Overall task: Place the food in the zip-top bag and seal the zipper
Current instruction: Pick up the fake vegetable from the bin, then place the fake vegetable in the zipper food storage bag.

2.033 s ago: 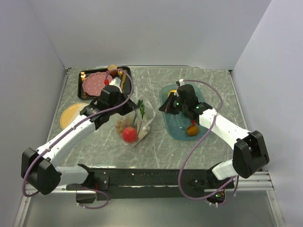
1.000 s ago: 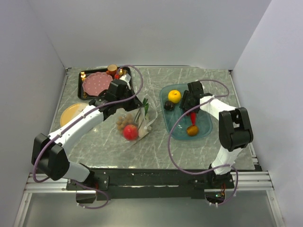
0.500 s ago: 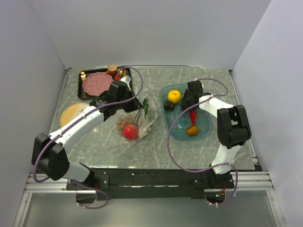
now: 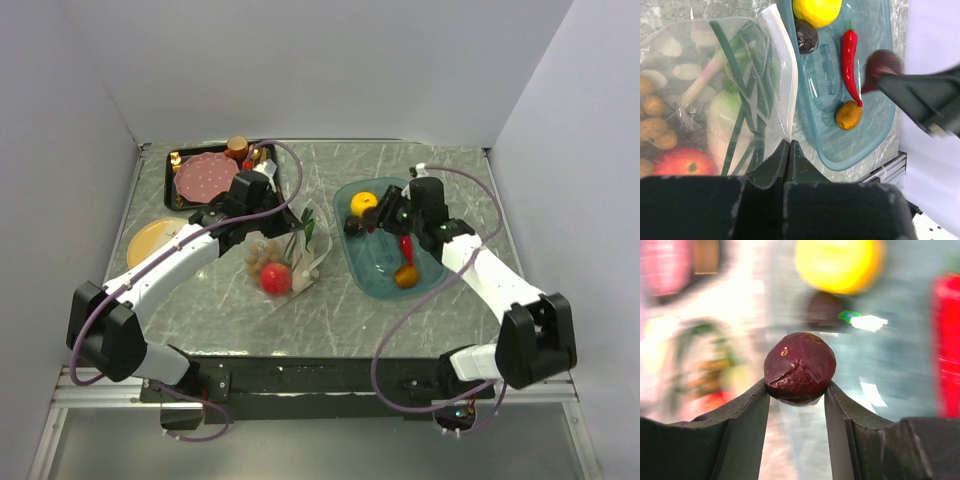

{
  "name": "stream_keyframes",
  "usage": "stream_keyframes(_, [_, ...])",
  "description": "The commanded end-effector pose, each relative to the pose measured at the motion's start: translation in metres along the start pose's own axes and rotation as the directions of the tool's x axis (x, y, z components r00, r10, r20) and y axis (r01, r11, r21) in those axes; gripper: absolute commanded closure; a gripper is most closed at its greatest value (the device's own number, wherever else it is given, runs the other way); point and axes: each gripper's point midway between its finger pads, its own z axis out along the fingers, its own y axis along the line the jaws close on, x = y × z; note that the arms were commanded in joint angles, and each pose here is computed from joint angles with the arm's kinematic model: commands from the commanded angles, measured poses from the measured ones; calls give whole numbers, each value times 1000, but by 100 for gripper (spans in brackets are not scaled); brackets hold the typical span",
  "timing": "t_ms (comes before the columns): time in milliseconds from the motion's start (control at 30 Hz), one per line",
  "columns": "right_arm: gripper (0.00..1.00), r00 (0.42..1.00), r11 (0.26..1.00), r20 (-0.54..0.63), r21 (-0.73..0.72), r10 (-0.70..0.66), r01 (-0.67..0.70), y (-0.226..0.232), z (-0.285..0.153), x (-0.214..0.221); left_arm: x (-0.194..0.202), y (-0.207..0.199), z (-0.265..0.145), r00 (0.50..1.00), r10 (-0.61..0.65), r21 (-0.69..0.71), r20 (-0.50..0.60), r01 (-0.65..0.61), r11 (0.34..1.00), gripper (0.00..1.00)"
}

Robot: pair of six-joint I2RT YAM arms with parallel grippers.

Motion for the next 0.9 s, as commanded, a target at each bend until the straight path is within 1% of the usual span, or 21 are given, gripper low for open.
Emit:
stream_keyframes(0, [100, 999, 962, -48, -271, 25, -37, 77, -9, 7, -14, -18, -15, 999, 7, 54, 46, -10, 998, 99])
stream_keyframes(67, [100, 997, 944, -80, -330, -11, -16, 107, -6, 25, -14, -17, -16, 999, 6, 52, 45, -8, 999, 99])
stream_keyframes(100, [100, 994, 944, -113, -328, 5, -42, 110, 4, 34, -16, -17, -16, 999, 5, 47, 51, -8, 999, 99])
stream_keyframes(133, [100, 994, 929, -112, -368, 8, -49, 122, 9, 36, -17, -17, -17, 998, 5, 49, 55, -8, 999, 99])
stream_keyframes(167, [100, 988, 905, -154, -419, 4, -69, 132, 11, 47, -17, -19, -18, 998, 5, 53, 55, -8, 999, 99])
stream_keyframes(200, [100, 974, 886, -222, -444, 37, -135, 142, 18, 63, -19, -22, -20, 998, 3, 64, 68, -8, 998, 99])
stream_keyframes(233, [100, 978, 843, -206, -517, 42, -145, 158, 18, 59, -18, -22, -21, 998, 3, 67, 65, -8, 998, 99])
stream_keyframes(267, [100, 970, 821, -241, -546, 39, -168, 167, 19, 65, -19, -23, -21, 998, 2, 69, 67, -7, 998, 99])
stream_keyframes(300, [100, 953, 817, -304, -544, 19, -190, 173, 31, 86, -19, -22, -22, 998, 1, 67, 69, -5, 998, 99])
stream_keyframes(367, [100, 942, 791, -336, -576, 1, -206, 189, 38, 94, -17, -23, -23, 998, 2, 71, 60, -7, 997, 99])
stream_keyframes(400, [100, 922, 791, -387, -562, 9, -244, 188, 49, 110, -16, -23, -23, 998, 4, 77, 57, -9, 997, 99])
stream_keyframes(467, [100, 912, 785, -411, -566, -5, -251, 194, 56, 118, -14, -25, -25, 999, 7, 90, 45, -11, 996, 99])
stream_keyframes(500, [100, 902, 802, -431, -542, -9, -251, 189, 65, 127, -14, -27, -27, 999, 6, 99, 47, -11, 995, 99])
stream_keyframes(533, [100, 900, 801, -435, -545, -17, -248, 192, 65, 130, -13, -27, -27, 999, 5, 103, 49, -10, 995, 99])
stream_keyframes(600, [100, 907, 820, -421, -525, -16, -230, 186, 68, 133, -14, -30, -28, 998, 8, 117, 54, -15, 993, 99])
stream_keyframes(633, [100, 896, 827, -444, -517, -36, -223, 185, 66, 141, -13, -30, -28, 999, 9, 120, 53, -15, 993, 99])
stream_keyframes(667, [100, 893, 820, -447, -532, -60, -211, 191, 65, 140, -13, -29, -27, 999, 8, 113, 50, -13, 994, 99])
stream_keyframes(700, [97, 894, 819, -439, -543, -89, -185, 192, 63, 141, -13, -27, -25, 999, 8, 108, 47, -13, 994, 99])
stream_keyframes(767, [87, 896, 833, -434, -527, -91, -170, 183, 61, 143, -13, -26, -24, 999, 13, 100, 44, -17, 995, 99])
stream_keyframes(833, [80, 899, 823, -427, -541, -95, -171, 184, 52, 140, -18, -25, -25, 998, 15, 87, 64, -20, 996, 99])
stream_keyframes(867, [70, 898, 838, -431, -519, -83, -171, 178, 52, 143, -20, -25, -26, 997, 15, 82, 75, -21, 996, 99])
